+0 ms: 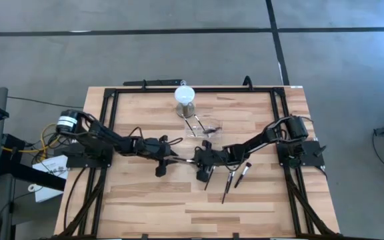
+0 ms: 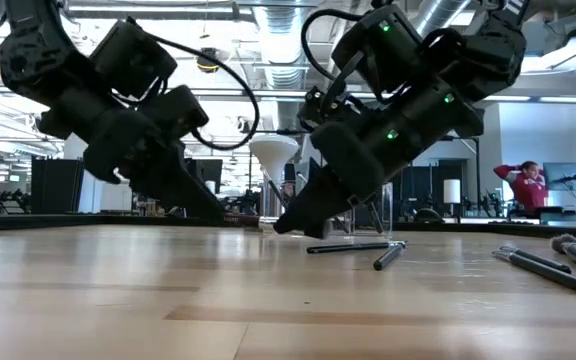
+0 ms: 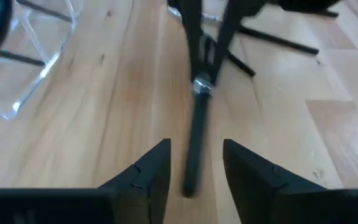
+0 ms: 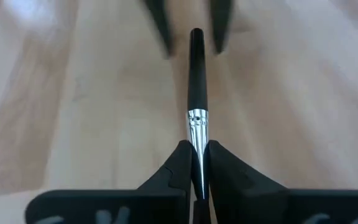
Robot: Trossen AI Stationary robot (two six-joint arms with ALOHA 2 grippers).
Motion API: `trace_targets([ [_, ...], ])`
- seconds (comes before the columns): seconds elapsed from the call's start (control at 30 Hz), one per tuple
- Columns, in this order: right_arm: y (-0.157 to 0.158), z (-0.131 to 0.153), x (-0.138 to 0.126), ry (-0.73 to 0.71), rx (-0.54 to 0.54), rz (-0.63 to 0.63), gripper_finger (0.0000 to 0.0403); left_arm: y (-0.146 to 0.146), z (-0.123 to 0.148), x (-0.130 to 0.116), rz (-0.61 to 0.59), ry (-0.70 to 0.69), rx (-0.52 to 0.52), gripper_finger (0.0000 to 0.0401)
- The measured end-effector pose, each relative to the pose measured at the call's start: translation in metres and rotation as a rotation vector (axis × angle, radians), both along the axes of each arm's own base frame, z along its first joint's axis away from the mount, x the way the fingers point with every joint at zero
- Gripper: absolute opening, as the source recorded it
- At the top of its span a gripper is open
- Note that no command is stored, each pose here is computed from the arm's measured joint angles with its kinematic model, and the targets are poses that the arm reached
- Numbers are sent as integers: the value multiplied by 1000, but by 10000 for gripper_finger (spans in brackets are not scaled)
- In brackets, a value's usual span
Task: Put items in baskets/containers
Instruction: Put the black foundation brush into the transparent organizer
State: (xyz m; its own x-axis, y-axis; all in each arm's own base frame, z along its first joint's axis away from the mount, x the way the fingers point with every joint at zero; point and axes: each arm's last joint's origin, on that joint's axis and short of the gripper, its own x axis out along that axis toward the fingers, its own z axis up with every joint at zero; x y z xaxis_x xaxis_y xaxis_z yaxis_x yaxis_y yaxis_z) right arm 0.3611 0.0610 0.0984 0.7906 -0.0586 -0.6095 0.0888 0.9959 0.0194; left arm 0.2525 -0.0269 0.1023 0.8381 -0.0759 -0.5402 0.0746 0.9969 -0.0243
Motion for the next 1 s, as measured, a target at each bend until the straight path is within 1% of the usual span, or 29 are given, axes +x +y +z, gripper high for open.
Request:
trace_targets([
  [0.13, -1, 1, 0, -5, -16, -10, 20, -2, -4, 0, -24, 10, -12, 157],
  [0.27, -1, 3, 2, -27, -16, -13, 27, -1, -3, 1, -8, 6, -4, 159],
  [0.4, -1, 5, 3, -46, -15, -15, 23, 0, -3, 1, -2, -1, 0, 157],
  [0.5, -1, 5, 3, -47, -16, -14, 21, -1, -2, 1, -2, -9, -1, 141],
  [0.67, -1, 5, 3, -48, -18, -17, 28, -1, 1, 3, -2, -40, 0, 99],
  [0.87, -1, 6, 3, -47, -19, -12, 23, -1, 2, 4, -10, -57, -3, 56],
  [0.93, -1, 6, 3, -46, -19, -9, 30, -2, 2, 4, -18, -57, -5, 39],
  [1.0, -1, 6, 3, -47, -19, -12, 39, -1, 2, 4, -17, -58, -6, 37],
])
